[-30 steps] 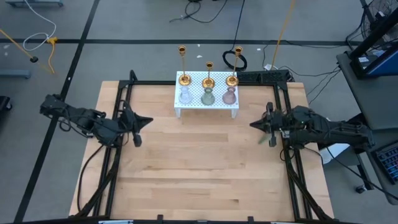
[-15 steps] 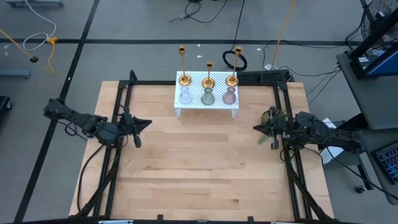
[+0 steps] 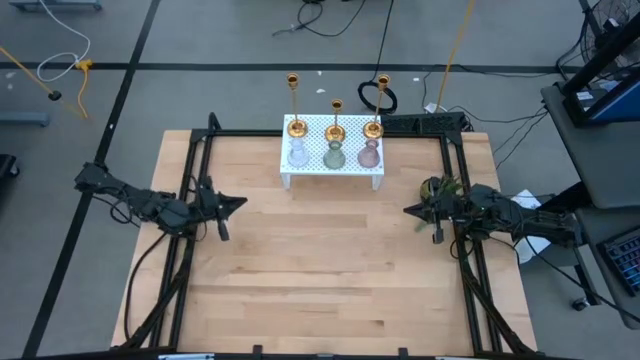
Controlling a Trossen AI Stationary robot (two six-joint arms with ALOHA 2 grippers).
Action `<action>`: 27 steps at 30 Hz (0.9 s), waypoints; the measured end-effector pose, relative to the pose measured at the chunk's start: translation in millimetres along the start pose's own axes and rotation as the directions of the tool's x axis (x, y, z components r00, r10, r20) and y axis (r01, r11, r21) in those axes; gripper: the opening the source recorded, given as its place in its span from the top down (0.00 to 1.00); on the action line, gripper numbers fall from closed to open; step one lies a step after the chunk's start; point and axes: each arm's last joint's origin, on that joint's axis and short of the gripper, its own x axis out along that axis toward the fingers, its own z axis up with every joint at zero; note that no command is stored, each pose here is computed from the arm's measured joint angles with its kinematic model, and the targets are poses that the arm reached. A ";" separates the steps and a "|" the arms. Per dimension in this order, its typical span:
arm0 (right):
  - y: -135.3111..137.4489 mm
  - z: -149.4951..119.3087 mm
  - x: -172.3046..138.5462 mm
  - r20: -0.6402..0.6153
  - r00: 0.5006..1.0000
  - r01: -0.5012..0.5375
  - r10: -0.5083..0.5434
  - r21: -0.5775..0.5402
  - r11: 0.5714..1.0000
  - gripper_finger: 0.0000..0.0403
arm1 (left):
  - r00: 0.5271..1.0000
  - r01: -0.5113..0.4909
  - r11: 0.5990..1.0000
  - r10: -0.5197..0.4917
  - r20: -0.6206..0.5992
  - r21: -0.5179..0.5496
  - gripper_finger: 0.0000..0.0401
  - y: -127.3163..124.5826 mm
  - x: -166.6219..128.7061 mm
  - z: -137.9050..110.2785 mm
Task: Pick & Place candle stick holders
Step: Return to Home Position
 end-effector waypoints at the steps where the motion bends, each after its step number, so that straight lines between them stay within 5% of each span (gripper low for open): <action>1: 0.0 -1.5 0.5 -0.005 1.000 0.000 0.000 0.002 1.000 1.00 | 1.000 0.007 1.000 -0.007 0.011 0.004 0.98 -1.2 1.6 -4.2; 16: 0.3 -14.9 5.3 -0.031 1.000 -0.001 0.001 0.006 1.000 1.00 | 0.982 0.111 0.993 -0.117 0.151 0.049 0.95 -9.1 10.5 -34.9; 27: -0.5 -8.2 7.6 0.107 0.994 0.009 -0.007 -0.016 1.000 1.00 | 0.980 0.111 0.993 -0.117 0.163 0.047 0.94 -9.1 10.3 -33.6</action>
